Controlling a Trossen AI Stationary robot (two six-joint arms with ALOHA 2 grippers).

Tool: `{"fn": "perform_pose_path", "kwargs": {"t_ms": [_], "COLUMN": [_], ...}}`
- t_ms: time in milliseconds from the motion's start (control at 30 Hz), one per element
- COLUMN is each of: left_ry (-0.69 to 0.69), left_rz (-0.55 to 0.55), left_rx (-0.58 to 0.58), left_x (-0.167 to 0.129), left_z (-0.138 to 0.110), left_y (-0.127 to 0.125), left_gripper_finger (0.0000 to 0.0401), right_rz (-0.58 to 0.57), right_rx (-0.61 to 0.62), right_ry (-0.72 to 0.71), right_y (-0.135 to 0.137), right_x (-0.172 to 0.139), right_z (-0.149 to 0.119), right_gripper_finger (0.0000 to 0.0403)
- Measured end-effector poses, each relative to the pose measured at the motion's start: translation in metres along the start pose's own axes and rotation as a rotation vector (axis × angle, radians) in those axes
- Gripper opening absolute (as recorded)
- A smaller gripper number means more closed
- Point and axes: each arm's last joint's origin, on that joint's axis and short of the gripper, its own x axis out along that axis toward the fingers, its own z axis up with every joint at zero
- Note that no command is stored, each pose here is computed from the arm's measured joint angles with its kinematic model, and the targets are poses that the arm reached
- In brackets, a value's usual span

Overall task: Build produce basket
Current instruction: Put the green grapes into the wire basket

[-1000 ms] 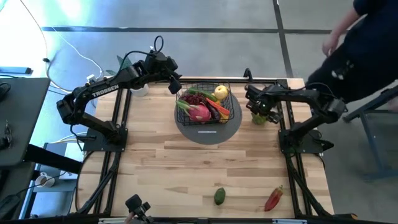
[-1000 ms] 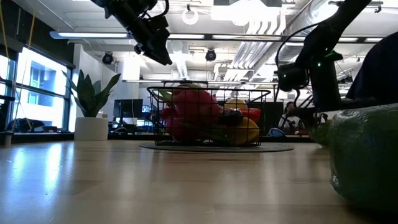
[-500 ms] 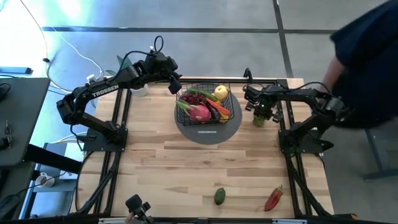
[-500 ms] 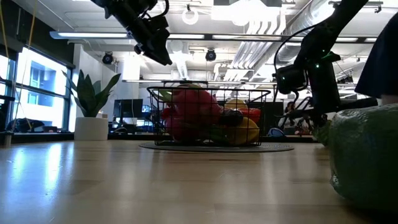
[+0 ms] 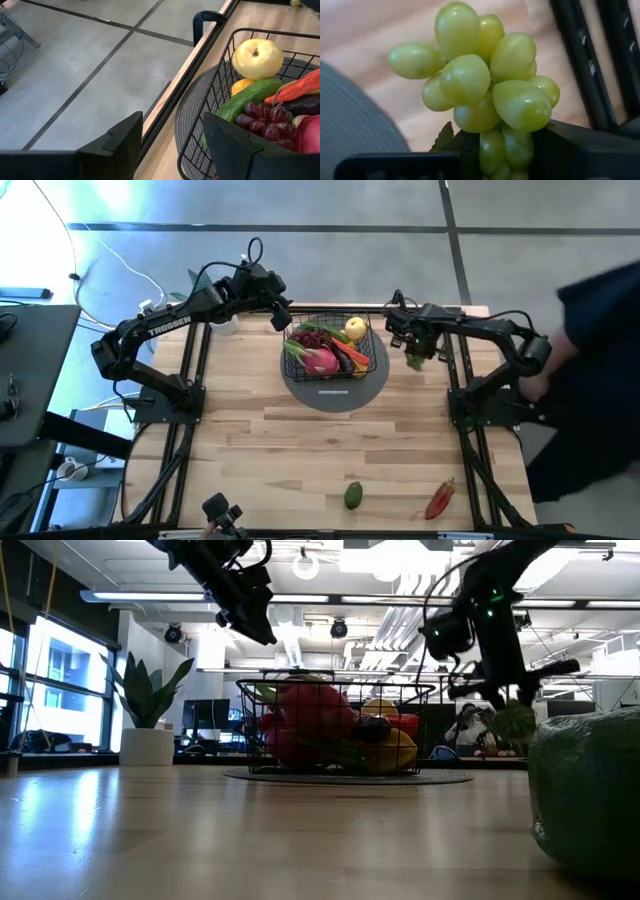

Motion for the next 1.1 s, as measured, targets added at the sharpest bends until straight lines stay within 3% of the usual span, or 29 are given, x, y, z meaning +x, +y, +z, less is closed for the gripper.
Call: {"fn": "perform_pose_path", "kwargs": {"t_ms": [367,600,900,1100], "left_ry": [0.017,0.037,0.105,0.188], "left_rz": [-0.003,-0.005,-0.009,-0.012], "left_rx": [-0.056,-0.155,-0.296,-0.354], "left_x": [0.0,0.0,-0.001,-0.002], "left_z": [-0.002,-0.003,-0.01,-0.017], "left_y": [0.0,-0.001,-0.003,-0.006], "left_gripper_finger": [0.0196,0.0196,0.0196,0.0196], "right_rz": [0.216,0.429,0.758,0.895], "right_rx": [-0.168,-0.325,-0.558,-0.769], "right_ry": [-0.269,-0.461,-0.659,-0.754], "right_y": [0.026,0.044,0.072,0.093], "right_x": [-0.077,-0.12,-0.148,-0.151], "right_z": [0.029,0.044,0.052,0.051], "right_gripper_finger": [0.0062,0.0062,0.0062,0.0062]}}
